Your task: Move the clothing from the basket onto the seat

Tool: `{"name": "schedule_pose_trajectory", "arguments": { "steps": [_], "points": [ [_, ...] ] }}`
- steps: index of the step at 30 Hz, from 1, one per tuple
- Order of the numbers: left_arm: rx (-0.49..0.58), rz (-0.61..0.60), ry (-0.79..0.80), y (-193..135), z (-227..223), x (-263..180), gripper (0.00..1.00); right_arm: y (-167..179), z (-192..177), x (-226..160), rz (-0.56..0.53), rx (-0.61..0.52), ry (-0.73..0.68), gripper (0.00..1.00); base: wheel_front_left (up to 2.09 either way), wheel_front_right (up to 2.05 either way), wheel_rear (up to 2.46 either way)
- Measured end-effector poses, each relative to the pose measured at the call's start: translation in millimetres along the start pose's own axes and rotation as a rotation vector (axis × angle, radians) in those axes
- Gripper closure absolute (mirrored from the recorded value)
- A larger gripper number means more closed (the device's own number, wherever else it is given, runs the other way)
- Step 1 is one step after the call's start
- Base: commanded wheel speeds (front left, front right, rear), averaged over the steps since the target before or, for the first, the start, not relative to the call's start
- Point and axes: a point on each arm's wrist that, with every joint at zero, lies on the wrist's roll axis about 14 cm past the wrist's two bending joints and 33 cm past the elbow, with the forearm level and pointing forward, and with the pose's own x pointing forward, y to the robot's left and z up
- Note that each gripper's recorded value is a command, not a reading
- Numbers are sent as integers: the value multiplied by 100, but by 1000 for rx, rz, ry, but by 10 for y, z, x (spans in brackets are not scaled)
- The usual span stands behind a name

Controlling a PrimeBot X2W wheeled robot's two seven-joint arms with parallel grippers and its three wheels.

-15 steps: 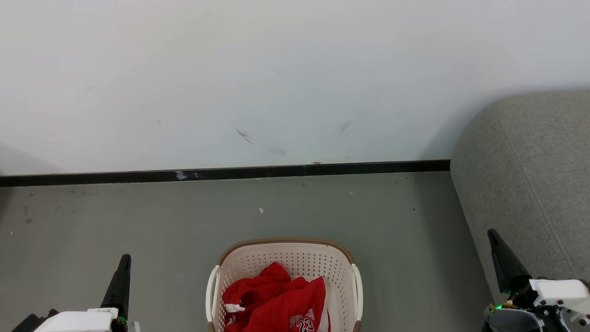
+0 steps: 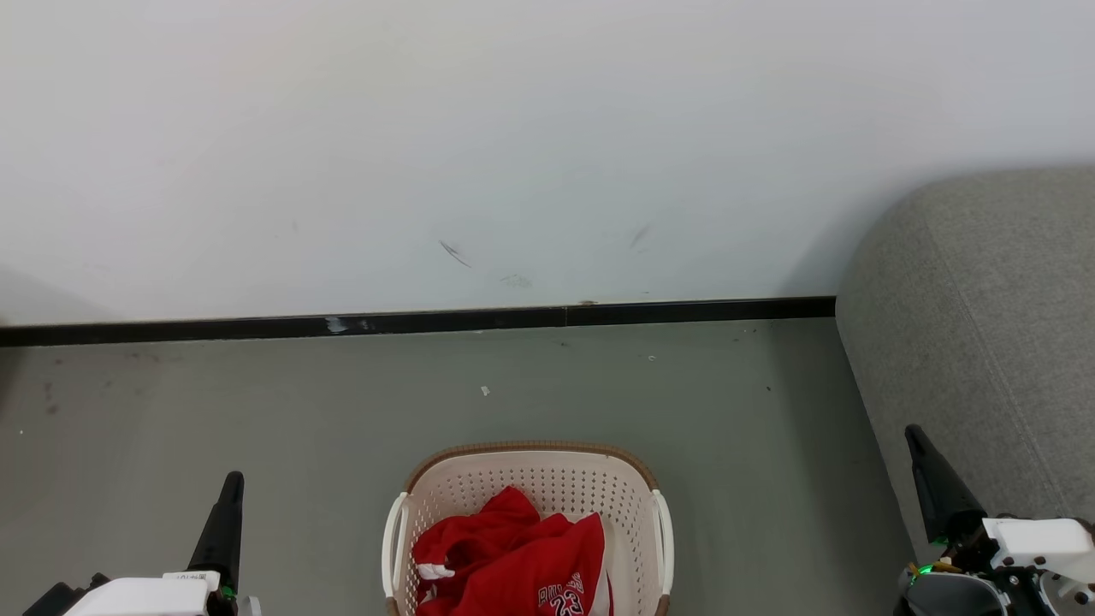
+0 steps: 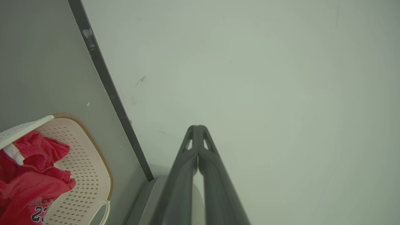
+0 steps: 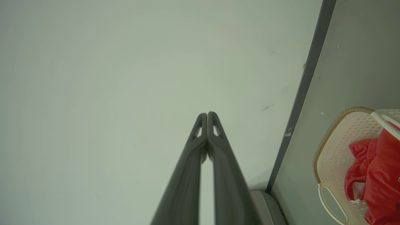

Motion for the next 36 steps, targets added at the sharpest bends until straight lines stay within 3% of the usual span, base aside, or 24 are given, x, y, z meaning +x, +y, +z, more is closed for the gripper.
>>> {"name": "schedule_pose_trajectory", "arguments": {
  "steps": [10,11,12,15,16,28,36],
  "points": [
    [0,0,-1,0,2,0,100,0,1,0,0,0,0,100,0,0,0],
    [0,0,-1,0,1,0,0,0,1,0,0,0,0,0,0,0,0],
    [-3,8,-1,27,-6,-8,100,-27,0,-9,-8,2,-1,100,0,0,0],
    [-26,64,2,224,-68,-87,100,-244,-30,-101,-71,20,-3,100,0,0,0],
    [-33,84,3,293,-89,-120,0,-316,-44,-136,-92,26,-4,0,0,0,0],
    [-14,100,1,346,-152,-150,0,-310,-13,-163,-89,7,-31,0,0,0,0],
    [54,96,1,327,-178,-141,0,-219,40,-141,-65,-90,-43,0,0,0,0]
  ]
}}
